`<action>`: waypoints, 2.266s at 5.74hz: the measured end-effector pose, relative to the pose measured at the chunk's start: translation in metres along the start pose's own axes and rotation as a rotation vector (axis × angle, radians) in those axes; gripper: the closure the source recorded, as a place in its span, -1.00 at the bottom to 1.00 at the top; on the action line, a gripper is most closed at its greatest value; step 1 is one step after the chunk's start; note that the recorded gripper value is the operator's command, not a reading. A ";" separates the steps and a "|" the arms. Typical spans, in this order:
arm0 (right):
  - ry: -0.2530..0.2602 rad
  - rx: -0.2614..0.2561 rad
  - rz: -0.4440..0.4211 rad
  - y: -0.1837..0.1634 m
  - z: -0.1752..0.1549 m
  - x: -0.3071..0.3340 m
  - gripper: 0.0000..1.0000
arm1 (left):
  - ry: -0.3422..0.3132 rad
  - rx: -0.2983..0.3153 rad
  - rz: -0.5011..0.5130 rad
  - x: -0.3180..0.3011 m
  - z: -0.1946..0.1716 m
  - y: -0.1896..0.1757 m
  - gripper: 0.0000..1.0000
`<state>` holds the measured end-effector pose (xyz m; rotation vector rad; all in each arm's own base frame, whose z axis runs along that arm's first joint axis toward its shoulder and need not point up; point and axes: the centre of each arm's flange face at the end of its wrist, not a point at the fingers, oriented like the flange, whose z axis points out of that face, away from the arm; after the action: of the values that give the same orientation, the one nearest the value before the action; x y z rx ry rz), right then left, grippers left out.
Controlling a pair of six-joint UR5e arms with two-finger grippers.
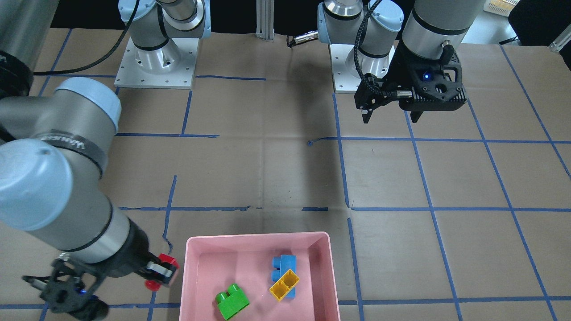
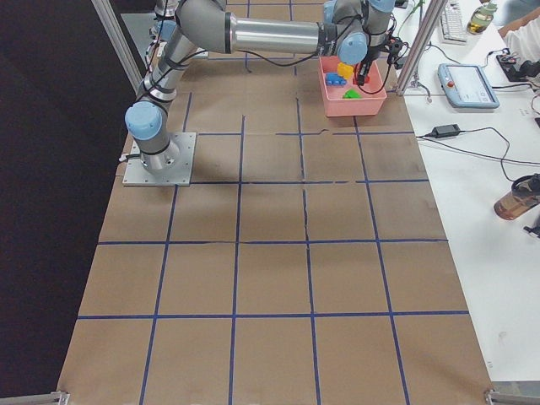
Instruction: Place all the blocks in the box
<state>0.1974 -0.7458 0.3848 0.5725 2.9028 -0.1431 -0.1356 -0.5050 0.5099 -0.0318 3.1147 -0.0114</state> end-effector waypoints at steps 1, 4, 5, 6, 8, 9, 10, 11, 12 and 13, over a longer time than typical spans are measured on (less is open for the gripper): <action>-0.040 -0.008 -0.038 0.010 0.032 -0.029 -0.86 | -0.001 0.001 -0.005 -0.007 -0.006 0.006 -0.98; -0.069 -0.001 -0.085 0.016 0.113 -0.052 -0.99 | -0.002 -0.001 -0.009 -0.012 -0.014 0.015 -0.98; -0.066 -0.006 -0.084 0.018 0.118 -0.050 -1.00 | -0.004 0.000 -0.010 -0.013 -0.015 0.016 -0.98; -0.064 -0.010 -0.083 0.020 0.119 -0.049 -1.00 | -0.004 0.001 -0.011 -0.013 -0.016 0.016 -0.98; -0.100 -0.041 -0.116 0.031 0.112 -0.059 -1.00 | -0.006 0.002 -0.011 -0.013 -0.017 0.017 -0.98; -0.109 -0.056 -0.184 0.045 0.098 -0.070 -1.00 | -0.003 0.000 -0.012 -0.013 -0.017 0.018 -0.98; -0.067 -0.062 -0.258 0.057 0.071 -0.072 -1.00 | 0.000 -0.005 -0.015 -0.015 -0.017 0.018 -0.99; 0.033 -0.059 -0.326 0.063 0.038 -0.057 -0.99 | -0.001 -0.009 -0.020 -0.017 -0.018 0.020 -0.98; 0.158 -0.081 -0.365 0.068 0.001 -0.030 -0.99 | -0.003 -0.010 -0.023 -0.019 -0.019 0.021 -0.98; 0.244 -0.143 -0.361 0.075 -0.038 0.002 -0.99 | -0.004 -0.010 -0.025 -0.020 -0.020 0.022 -0.98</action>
<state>0.2187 -0.6708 0.4173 0.0394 3.1917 0.0949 -0.1167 -0.4823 0.5302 -0.0709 3.1103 0.0040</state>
